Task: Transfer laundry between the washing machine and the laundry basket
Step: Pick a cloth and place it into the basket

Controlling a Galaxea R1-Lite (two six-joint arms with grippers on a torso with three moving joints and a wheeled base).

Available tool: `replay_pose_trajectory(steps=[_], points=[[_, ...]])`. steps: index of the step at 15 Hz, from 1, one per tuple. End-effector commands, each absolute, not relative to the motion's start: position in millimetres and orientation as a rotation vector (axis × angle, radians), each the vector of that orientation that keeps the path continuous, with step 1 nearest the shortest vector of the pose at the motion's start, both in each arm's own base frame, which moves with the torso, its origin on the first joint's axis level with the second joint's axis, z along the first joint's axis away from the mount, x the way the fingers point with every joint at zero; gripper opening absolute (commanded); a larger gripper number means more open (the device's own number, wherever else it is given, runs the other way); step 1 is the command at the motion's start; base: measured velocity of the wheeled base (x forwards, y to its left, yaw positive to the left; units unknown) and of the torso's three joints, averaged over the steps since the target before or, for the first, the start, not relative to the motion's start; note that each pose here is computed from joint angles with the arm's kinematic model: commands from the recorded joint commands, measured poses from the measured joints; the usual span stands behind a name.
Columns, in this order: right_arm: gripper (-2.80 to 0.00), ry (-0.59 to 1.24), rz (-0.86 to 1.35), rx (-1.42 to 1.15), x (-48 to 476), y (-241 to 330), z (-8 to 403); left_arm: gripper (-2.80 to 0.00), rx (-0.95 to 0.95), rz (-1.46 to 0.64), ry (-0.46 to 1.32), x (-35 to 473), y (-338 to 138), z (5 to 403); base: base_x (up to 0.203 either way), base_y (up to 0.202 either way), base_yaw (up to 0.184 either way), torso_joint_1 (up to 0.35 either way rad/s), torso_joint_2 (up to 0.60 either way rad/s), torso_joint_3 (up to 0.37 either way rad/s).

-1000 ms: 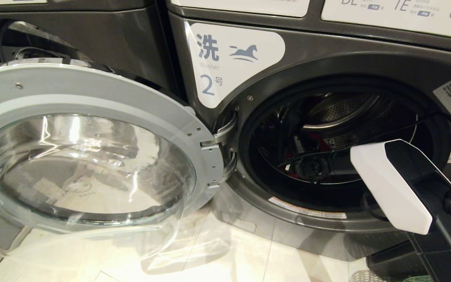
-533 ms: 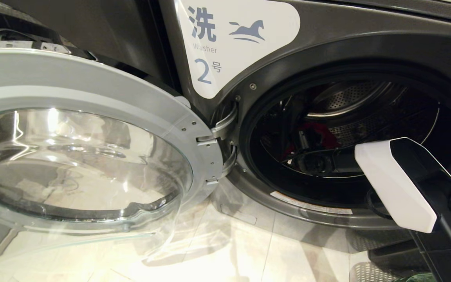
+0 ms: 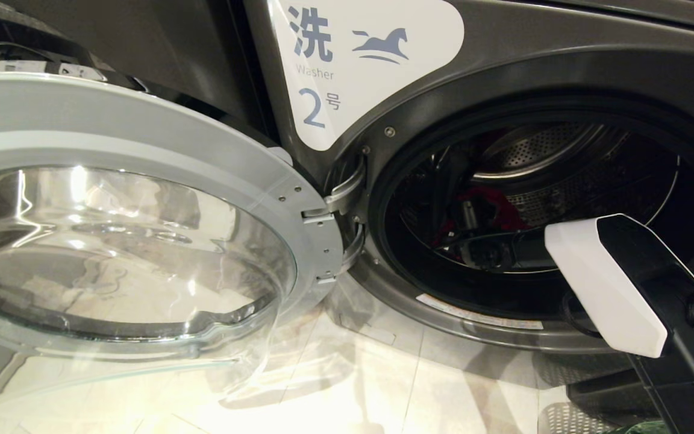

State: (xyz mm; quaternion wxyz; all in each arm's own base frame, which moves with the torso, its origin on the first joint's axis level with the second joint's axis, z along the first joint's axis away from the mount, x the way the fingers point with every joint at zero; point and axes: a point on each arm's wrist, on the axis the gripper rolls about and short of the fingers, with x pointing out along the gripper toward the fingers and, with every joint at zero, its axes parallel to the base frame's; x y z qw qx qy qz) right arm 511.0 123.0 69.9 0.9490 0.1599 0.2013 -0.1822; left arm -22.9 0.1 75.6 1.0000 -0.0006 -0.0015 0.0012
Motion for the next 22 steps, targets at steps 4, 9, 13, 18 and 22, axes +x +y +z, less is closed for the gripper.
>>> replay_pose_trajectory(steps=[4,9,13,18,22], points=[[0.00,0.383,-0.380,0.334,518,116,55,-2.80,0.000,0.002,0.000,-23,0,75,0.000,0.000,0.000,0.000,0.00,0.000],[0.00,0.386,-0.384,0.331,518,113,56,-2.80,0.000,0.002,0.000,-23,0,75,0.000,0.000,0.000,0.000,0.00,0.000],[0.00,0.379,-0.391,0.332,519,111,60,-2.80,0.000,0.003,0.000,-23,0,75,0.000,0.000,0.000,0.000,0.00,0.000],[-2.80,0.388,-0.383,0.314,517,111,63,-2.80,0.000,0.003,0.002,-23,0,75,0.000,0.000,0.000,0.000,0.00,0.000],[-2.80,0.388,-0.384,0.314,518,110,63,-2.80,0.000,0.003,0.002,-23,0,75,0.000,0.000,0.000,0.000,0.00,0.000]])
